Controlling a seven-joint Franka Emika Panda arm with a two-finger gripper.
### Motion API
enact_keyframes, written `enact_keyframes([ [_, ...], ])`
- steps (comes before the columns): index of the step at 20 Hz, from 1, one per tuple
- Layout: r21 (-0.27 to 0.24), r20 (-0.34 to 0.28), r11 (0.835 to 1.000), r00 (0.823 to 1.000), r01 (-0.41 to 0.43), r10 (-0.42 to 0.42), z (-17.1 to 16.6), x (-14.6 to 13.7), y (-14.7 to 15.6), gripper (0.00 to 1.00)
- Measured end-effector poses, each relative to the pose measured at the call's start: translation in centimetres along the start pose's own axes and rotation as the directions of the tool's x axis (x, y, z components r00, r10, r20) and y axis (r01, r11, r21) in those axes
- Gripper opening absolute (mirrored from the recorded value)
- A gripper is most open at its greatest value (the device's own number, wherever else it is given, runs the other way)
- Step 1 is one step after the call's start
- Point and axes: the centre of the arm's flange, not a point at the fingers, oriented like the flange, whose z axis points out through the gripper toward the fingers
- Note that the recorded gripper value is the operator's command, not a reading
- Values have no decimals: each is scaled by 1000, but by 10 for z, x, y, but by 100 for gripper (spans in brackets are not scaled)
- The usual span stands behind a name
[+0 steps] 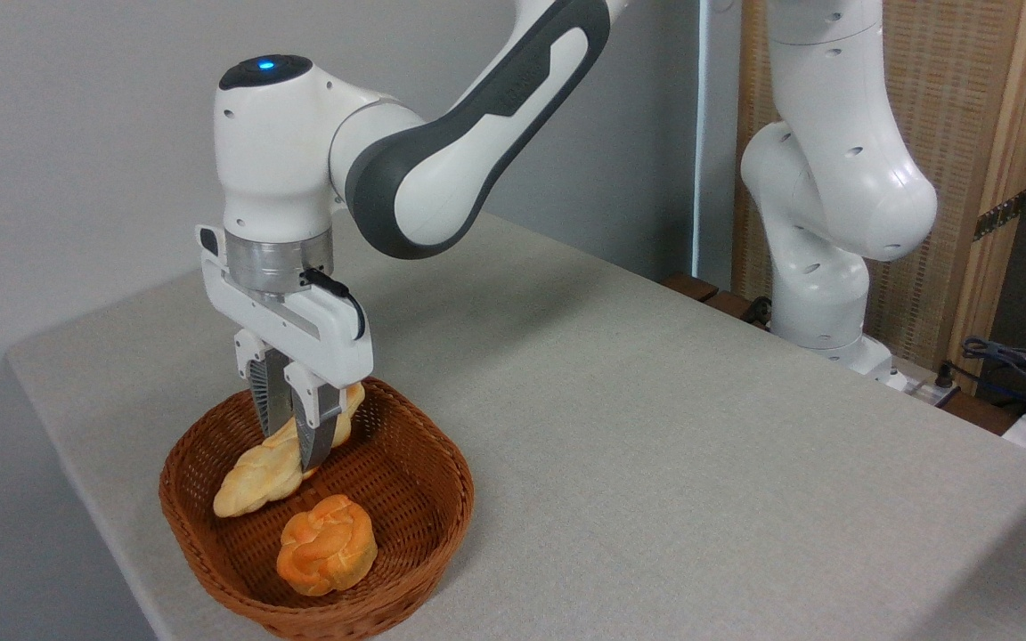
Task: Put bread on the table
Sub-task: 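Lift the bread roll out of the basket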
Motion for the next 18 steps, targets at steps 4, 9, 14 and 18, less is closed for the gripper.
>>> enact_keyframes([
  [4, 6, -9, 1000, 1000, 6, -6, -6, 0, -4, 36],
  [9, 11, -22, 1000, 1000, 8, -8, -14, 0, -5, 36],
  [14, 17, -40, 1000, 999, 10, -9, -27, 0, -6, 36],
  [18, 23, -56, 1000, 998, 10, -9, -37, 0, -6, 37],
])
